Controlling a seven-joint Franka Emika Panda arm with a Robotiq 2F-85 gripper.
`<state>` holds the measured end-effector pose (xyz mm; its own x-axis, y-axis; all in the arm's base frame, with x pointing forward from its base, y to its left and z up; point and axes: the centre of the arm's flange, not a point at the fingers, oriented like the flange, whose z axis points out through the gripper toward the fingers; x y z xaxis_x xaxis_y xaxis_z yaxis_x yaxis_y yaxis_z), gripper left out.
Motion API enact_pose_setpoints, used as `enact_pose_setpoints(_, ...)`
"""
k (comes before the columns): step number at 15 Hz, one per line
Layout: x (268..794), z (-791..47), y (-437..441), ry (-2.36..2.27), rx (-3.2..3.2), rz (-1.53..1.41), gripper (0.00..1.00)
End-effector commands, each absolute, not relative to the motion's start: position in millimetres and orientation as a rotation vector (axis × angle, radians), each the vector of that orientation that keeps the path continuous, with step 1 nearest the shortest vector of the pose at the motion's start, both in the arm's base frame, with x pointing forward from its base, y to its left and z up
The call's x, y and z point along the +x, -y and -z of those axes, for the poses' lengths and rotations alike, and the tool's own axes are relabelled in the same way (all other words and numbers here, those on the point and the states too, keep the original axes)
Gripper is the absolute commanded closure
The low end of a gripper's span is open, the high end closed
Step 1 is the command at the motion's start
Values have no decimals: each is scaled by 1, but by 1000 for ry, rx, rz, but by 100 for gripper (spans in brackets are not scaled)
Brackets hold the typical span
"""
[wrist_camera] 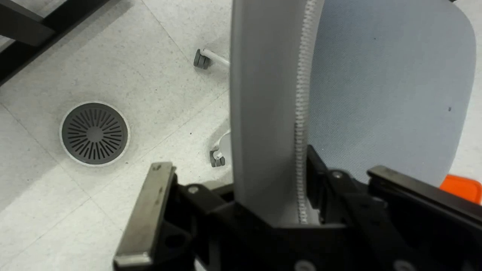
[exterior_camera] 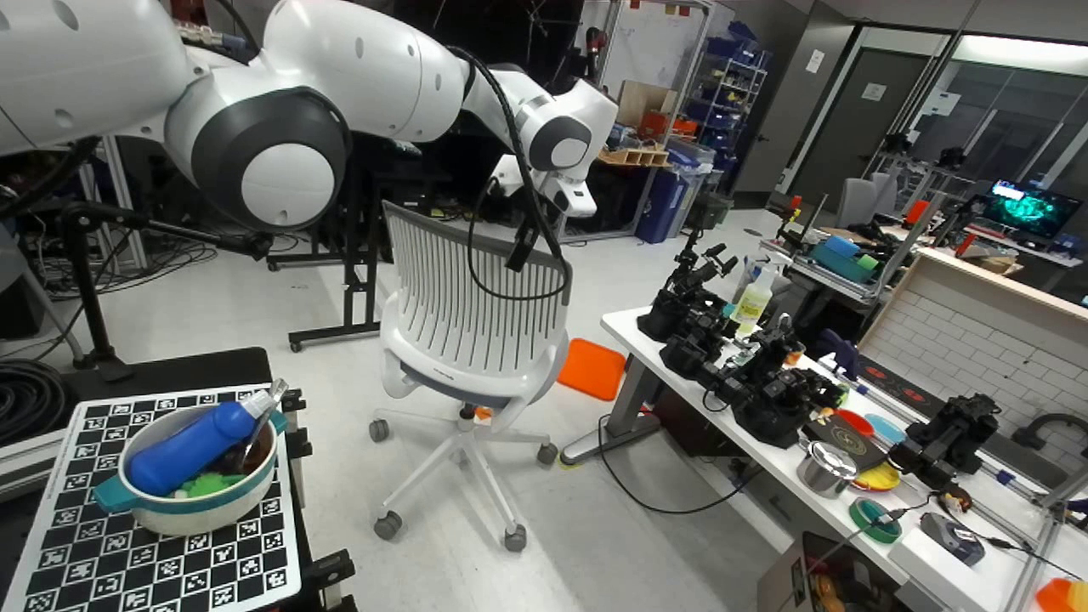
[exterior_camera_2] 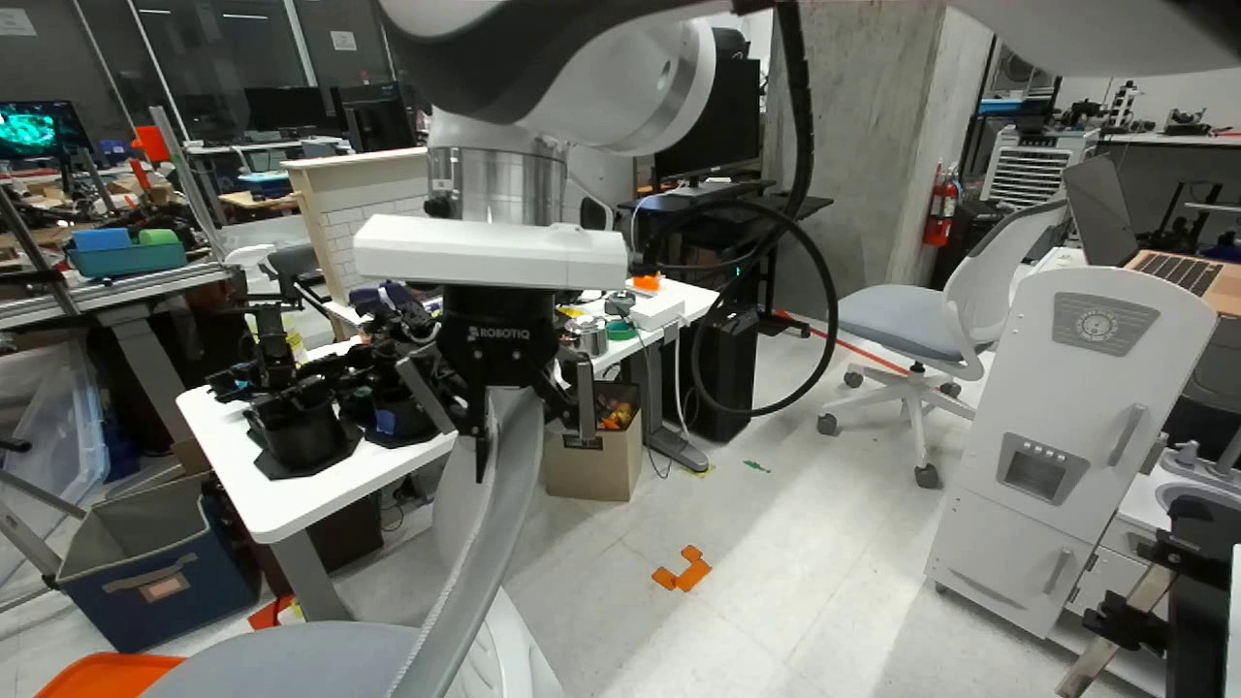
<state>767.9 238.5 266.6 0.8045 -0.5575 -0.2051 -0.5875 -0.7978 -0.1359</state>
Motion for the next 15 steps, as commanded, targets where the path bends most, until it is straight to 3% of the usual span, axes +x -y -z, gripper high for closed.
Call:
enact_pose_setpoints(1,706,-238,-206,-894,-2813,-322,95)
enact_pose_setpoints(10,703,-237,-202,-698,-2787,-398,95)
enact_pose_setpoints(11,703,-236,-200,-686,-2790,-389,62)
enact_pose_setpoints(12,703,-235,-198,-663,-2806,-361,53)
enact_pose_setpoints(13,769,-261,-220,-725,-2785,-305,70)
enact_pose_setpoints(15,768,-257,-218,-698,-2795,-320,55)
